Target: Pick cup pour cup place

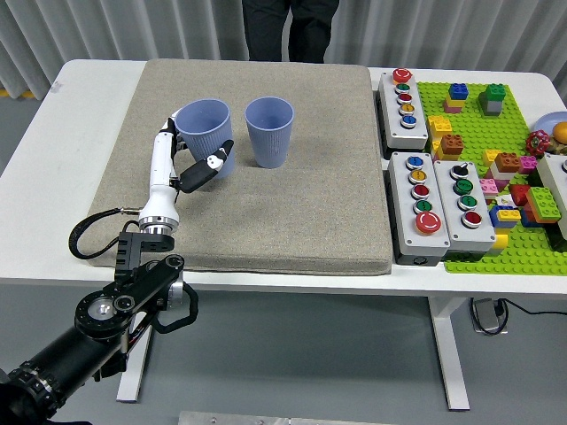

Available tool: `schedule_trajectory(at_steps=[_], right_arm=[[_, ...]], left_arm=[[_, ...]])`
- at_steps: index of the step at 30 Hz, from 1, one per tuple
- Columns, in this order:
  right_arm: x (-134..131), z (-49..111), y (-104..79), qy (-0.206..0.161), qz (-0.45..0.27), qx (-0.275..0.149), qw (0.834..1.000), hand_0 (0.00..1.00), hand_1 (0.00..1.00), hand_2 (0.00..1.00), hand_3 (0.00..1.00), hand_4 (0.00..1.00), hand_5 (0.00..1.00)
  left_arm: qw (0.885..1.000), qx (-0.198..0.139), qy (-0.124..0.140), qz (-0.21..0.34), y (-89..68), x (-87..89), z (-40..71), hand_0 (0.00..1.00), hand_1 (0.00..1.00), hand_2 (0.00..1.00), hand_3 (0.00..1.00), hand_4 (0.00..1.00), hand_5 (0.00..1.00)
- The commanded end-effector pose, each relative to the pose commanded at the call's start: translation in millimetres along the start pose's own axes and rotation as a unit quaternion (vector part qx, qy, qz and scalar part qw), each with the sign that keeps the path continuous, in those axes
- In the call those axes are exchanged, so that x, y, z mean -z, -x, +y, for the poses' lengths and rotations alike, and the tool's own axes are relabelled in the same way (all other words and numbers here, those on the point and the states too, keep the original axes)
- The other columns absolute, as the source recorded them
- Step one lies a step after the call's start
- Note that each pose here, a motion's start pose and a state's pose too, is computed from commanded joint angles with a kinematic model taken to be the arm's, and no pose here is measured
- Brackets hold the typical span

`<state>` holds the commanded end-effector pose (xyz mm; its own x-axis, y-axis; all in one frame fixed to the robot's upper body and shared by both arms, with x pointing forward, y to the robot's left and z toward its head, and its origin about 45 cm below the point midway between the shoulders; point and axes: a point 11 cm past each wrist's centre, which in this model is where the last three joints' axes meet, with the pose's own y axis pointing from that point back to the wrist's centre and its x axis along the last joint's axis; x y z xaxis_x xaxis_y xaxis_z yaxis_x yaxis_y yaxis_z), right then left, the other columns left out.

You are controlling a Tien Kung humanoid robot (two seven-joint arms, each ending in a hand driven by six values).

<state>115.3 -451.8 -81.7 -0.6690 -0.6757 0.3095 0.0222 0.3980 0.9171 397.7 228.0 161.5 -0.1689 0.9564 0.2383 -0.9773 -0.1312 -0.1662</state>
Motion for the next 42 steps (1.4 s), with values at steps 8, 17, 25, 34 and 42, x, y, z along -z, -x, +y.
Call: schedule_trajectory(at_steps=[8,17,25,34,42], right_arm=[[4,1.2,2.6,-0.003,0.001,0.002,1.000,0.676,0.623,0.581,0.573,0.002,0.189],[5,1.7,3.5,-0.004,0.000,0.003,1.000,0.677,0.623,0.581,0.573,0.002,0.191],[5,1.6,3.4,-0.004,0.000,0.003,1.000,0.677,0.624,0.581,0.573,0.002,0.194],[5,1.8,3.7,-0.004,-0.001,0.003,1.000,0.677,0.624,0.581,0.573,0.002,0.194],[4,1.1,2.1,-0.003,0.001,0.001,1.000,0.677,0.623,0.581,0.572,0.002,0.195]], left_arm=[[1.000,-0.020,0.005,0.001,-1.3,4.5,3.5,0.550,0.536,0.596,0.520,0.718,0.119],[1.000,0.001,0.002,-0.024,6.8,14.7,11.9,0.560,0.558,0.598,0.522,0.722,0.131],[1.000,0.005,-0.005,-0.029,7.7,21.9,15.7,0.562,0.565,0.603,0.528,0.733,0.146],[0.999,0.016,-0.008,-0.032,12.3,28.1,21.1,0.573,0.573,0.625,0.530,0.748,0.191],[0.999,0.025,-0.011,-0.039,14.8,32.7,26.3,0.579,0.585,0.651,0.540,0.746,0.195]])
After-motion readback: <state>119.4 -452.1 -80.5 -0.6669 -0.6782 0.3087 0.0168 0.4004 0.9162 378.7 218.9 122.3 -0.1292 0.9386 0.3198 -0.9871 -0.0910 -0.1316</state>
